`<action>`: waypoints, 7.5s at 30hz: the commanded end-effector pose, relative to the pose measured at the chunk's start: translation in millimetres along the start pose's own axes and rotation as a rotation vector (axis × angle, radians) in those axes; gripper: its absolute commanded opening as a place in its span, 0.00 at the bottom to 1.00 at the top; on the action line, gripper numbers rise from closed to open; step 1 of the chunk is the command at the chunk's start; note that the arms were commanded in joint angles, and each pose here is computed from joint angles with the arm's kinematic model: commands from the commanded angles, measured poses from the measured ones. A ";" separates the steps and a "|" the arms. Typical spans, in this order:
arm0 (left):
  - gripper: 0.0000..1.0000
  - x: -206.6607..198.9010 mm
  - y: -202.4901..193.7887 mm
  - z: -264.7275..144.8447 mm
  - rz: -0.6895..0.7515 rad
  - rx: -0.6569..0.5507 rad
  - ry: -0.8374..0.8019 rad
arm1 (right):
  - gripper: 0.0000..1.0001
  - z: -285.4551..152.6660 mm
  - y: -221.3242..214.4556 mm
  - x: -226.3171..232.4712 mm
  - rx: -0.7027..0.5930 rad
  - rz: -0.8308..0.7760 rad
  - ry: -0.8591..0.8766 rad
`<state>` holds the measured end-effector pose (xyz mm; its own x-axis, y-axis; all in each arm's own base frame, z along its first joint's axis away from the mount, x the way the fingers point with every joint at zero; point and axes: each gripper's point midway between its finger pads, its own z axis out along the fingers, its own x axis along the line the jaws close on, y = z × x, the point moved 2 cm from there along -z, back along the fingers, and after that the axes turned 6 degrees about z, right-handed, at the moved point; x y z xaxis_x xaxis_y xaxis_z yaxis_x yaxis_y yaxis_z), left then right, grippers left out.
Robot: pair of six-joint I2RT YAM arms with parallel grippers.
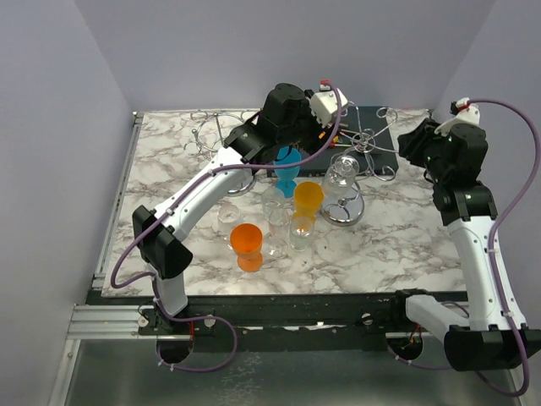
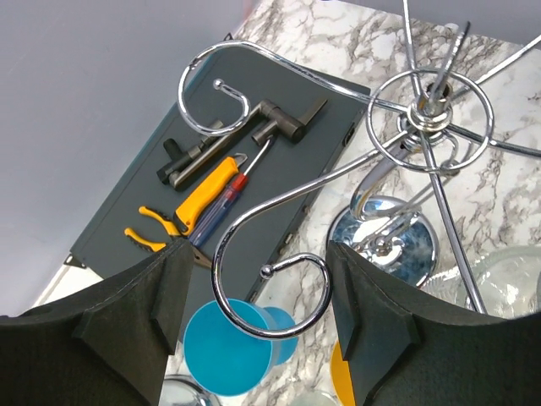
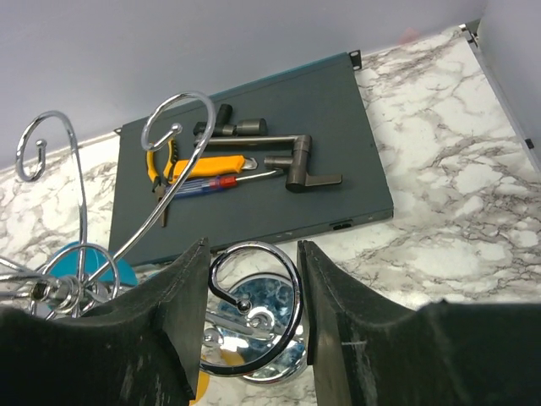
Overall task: Place the wine glass upside down on the wine glass rack
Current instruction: Adjust the wine rack at the center of the board, then pick up the wine glass at the center of the board.
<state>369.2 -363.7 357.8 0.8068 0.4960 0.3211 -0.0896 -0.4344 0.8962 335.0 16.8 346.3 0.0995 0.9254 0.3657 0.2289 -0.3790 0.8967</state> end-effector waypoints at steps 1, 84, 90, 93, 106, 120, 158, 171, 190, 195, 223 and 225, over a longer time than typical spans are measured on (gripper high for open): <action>0.70 21.8 13.3 1.4 0.032 -0.028 0.075 | 0.32 -17.6 -21.4 -7.6 0.063 -0.007 -0.015; 0.22 -189.8 73.0 5.5 0.811 -0.355 -0.187 | 0.40 80.3 9.1 22.5 0.061 -0.055 0.087; 0.15 -182.5 67.8 -1.7 0.816 -0.326 -0.170 | 0.34 72.5 9.1 6.1 0.028 -0.066 0.001; 0.14 -177.3 62.7 -5.7 0.815 -0.310 -0.161 | 0.32 65.6 9.8 -0.8 0.008 -0.066 -0.032; 0.14 -151.9 44.6 -14.8 0.814 -0.249 -0.116 | 0.31 39.7 10.9 -28.3 -0.052 -0.058 -0.164; 0.14 -113.8 31.3 -12.1 0.801 -0.182 -0.040 | 0.31 23.2 9.8 -60.4 -0.108 -0.039 -0.339; 0.99 -54.7 102.8 -142.3 0.007 -0.217 0.063 | 0.82 -57.4 98.7 61.1 -0.026 -0.119 0.191; 0.99 113.4 44.9 -200.0 -0.218 0.009 0.436 | 1.00 -68.3 30.0 207.3 0.215 -0.213 0.443; 0.99 109.8 -52.7 -246.8 -0.361 0.190 0.443 | 0.93 -150.2 -139.5 237.3 0.535 -0.313 0.462; 0.99 94.3 -70.2 -242.5 -0.381 0.229 0.388 | 0.81 -151.7 -174.1 199.4 0.590 -0.293 0.383; 0.99 78.8 -85.9 -233.8 -0.415 0.258 0.317 | 0.57 -61.0 -181.8 241.0 0.444 -0.381 0.232; 0.99 78.6 -84.6 -234.0 -0.414 0.253 0.314 | 0.55 -53.1 -186.3 234.8 0.448 -0.371 0.217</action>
<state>313.0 -110.9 373.2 0.5155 0.8519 0.0923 0.3796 -0.3237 0.8667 254.1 307.2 287.9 -0.2658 0.9562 0.1224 0.5937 0.0623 0.8023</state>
